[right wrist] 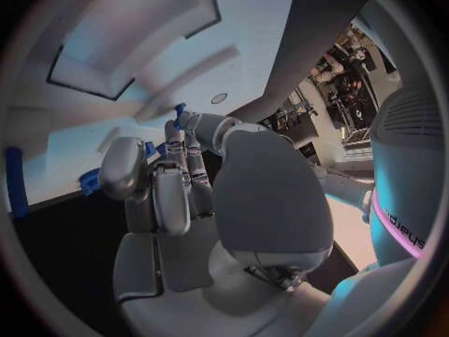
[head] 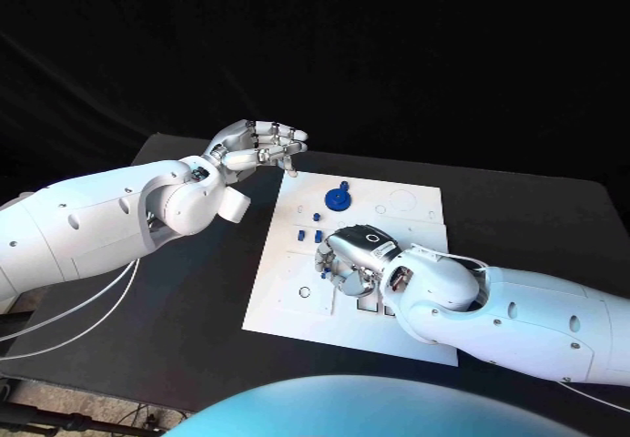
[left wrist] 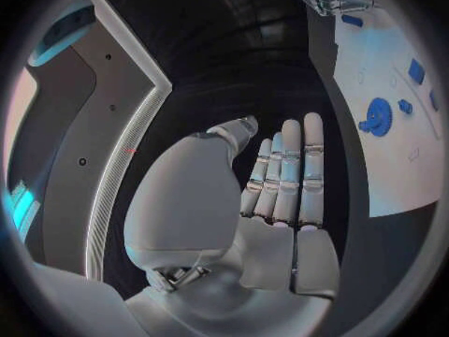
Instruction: Assemble the parts on the task board
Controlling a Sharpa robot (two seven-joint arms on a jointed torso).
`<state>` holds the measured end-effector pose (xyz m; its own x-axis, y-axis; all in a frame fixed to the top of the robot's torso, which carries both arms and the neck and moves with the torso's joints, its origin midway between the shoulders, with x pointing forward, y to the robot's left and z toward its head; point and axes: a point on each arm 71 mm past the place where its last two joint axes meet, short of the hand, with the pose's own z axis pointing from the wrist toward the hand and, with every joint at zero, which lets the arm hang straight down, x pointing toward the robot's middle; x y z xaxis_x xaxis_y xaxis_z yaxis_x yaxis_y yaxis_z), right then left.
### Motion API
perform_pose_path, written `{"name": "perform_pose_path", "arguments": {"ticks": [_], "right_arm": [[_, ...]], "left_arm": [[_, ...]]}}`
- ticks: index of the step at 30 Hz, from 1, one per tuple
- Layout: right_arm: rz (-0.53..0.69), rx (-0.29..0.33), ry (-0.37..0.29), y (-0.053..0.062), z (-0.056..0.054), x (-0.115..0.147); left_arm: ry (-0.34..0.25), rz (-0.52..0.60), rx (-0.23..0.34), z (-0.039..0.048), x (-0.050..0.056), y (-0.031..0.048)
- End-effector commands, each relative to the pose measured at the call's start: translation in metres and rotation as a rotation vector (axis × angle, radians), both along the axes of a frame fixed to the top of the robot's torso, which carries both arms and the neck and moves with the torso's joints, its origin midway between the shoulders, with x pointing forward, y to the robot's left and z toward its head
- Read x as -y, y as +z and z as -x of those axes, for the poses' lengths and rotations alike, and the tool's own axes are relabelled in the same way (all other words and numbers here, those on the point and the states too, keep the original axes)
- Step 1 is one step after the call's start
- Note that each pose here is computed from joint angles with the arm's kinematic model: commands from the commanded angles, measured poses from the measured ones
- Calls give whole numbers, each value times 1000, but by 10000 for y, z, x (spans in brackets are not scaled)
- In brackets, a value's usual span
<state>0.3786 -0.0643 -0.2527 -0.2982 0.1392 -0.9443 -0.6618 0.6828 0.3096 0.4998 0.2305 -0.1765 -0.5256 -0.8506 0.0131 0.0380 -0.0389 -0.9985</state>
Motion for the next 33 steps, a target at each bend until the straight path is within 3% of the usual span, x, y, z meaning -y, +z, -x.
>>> {"name": "perform_pose_path", "arguments": {"ticks": [1, 20, 33], "right_arm": [[25, 2, 10, -30, 9, -11], [22, -36, 20, -78, 21, -31], [-70, -24, -53, -49, -51, 60]], "left_arm": [[-21, 7, 3, 9, 23, 9], [-21, 6, 3, 12, 20, 10], [-18, 4, 2, 12, 1, 9]]}}
